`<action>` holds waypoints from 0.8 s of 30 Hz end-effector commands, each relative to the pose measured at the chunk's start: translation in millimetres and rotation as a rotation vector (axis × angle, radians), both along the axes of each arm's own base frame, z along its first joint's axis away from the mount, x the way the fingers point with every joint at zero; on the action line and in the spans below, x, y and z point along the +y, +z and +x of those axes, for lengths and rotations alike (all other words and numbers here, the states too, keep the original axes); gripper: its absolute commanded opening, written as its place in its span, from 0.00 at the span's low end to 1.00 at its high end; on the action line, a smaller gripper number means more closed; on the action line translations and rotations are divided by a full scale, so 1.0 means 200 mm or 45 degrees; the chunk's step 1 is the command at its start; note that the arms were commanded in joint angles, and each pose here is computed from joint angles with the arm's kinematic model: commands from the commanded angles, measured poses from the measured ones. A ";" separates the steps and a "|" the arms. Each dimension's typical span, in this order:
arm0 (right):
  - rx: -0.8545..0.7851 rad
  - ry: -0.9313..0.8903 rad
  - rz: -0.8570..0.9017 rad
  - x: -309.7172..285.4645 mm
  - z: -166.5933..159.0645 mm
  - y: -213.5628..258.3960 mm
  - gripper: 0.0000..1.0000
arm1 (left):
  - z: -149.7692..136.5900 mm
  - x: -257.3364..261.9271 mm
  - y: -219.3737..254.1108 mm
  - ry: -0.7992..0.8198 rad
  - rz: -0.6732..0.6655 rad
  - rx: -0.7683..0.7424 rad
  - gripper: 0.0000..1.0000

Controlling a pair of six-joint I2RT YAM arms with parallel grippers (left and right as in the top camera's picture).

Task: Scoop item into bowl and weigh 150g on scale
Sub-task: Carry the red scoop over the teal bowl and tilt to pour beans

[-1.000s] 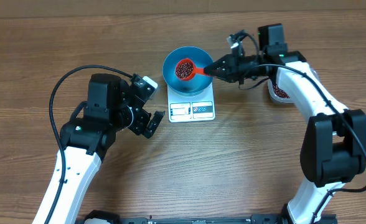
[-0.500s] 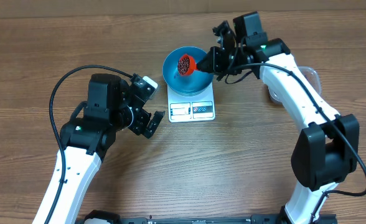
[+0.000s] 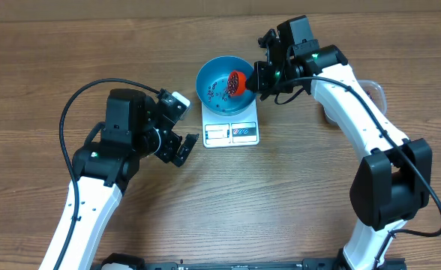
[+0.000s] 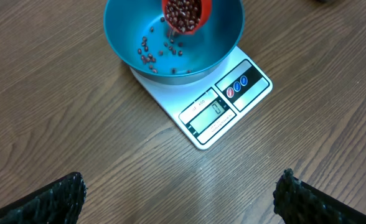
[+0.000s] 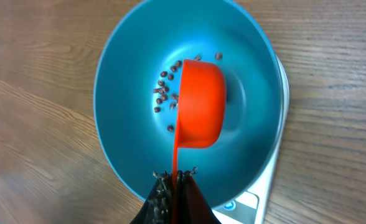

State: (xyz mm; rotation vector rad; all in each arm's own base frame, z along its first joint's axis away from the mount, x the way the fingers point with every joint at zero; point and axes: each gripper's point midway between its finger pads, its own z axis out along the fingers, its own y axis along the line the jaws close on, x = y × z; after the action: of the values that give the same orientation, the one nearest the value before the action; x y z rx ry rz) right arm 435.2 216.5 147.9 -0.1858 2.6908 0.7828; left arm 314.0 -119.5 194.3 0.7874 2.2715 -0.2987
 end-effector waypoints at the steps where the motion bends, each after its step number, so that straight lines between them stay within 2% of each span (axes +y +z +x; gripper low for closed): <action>1: -0.079 0.015 -0.021 -0.01 0.04 0.08 0.04 | 0.02 0.01 0.02 0.021 -0.003 -0.009 1.00; 24: -0.178 0.003 -0.150 -0.08 0.09 0.15 0.04 | 0.02 0.01 0.02 0.021 -0.003 -0.009 1.00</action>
State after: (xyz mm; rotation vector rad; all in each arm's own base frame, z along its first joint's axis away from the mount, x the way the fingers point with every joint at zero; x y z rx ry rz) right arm 441.8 203.2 153.2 -0.2353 2.6817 0.6400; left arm 313.9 -119.4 194.2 0.7874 2.2719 -0.2988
